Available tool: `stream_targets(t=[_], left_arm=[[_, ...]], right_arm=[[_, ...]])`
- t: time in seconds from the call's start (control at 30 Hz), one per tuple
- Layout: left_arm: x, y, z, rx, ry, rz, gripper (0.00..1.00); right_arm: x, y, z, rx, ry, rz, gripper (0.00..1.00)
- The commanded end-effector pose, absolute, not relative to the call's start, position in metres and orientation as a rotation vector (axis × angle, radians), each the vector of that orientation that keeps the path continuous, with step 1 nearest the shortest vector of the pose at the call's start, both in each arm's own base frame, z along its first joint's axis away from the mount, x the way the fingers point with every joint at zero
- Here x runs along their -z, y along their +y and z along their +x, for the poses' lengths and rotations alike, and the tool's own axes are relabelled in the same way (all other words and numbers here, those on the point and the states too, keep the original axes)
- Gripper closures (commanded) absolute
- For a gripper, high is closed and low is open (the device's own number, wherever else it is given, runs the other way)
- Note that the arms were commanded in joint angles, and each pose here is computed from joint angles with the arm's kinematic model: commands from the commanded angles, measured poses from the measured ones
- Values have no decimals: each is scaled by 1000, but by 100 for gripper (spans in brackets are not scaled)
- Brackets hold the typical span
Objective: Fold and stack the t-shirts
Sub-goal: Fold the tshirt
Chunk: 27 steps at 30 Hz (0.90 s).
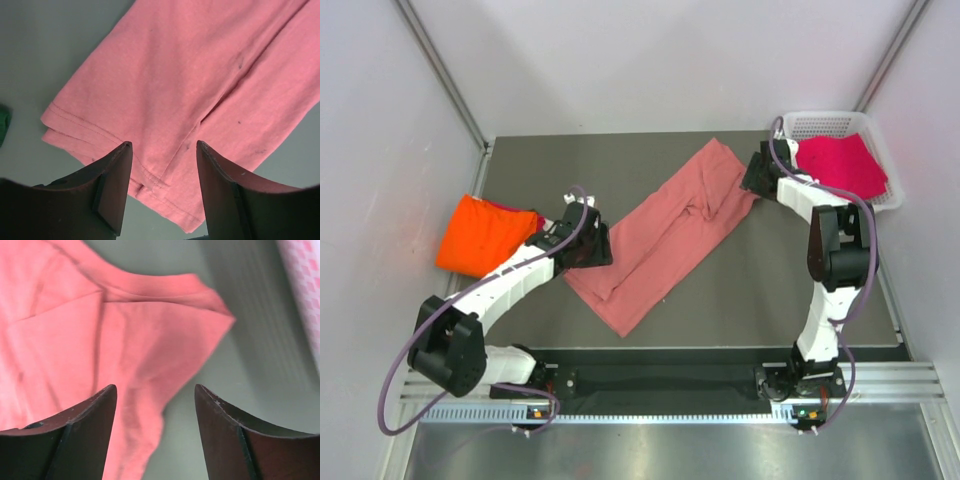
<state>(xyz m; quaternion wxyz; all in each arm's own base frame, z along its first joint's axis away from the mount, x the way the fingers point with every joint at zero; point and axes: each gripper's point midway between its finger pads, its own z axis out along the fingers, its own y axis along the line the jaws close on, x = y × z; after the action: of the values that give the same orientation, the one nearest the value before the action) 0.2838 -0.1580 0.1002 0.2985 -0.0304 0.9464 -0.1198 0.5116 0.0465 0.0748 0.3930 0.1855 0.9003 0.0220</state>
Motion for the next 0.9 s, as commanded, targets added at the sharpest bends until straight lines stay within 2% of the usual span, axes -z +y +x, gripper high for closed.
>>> stream_targets(t=[0.0, 0.27, 0.5, 0.63, 0.87], left_arm=[[-116, -155, 300, 305, 2436, -119, 41], [-106, -132, 309, 175, 2425, -215, 36], [-90, -111, 310, 70, 2442, -273, 30], [-73, -107, 308, 81, 2485, -299, 29], [-51, -105, 307, 101, 2545, -317, 31]], right_arm=[[-110, 32, 516, 27, 2194, 510, 37], [-112, 52, 508, -52, 2224, 443, 58], [-97, 70, 492, -123, 2275, 423, 57], [-86, 78, 500, -157, 2319, 420, 56], [-54, 80, 514, -126, 2419, 429, 63]])
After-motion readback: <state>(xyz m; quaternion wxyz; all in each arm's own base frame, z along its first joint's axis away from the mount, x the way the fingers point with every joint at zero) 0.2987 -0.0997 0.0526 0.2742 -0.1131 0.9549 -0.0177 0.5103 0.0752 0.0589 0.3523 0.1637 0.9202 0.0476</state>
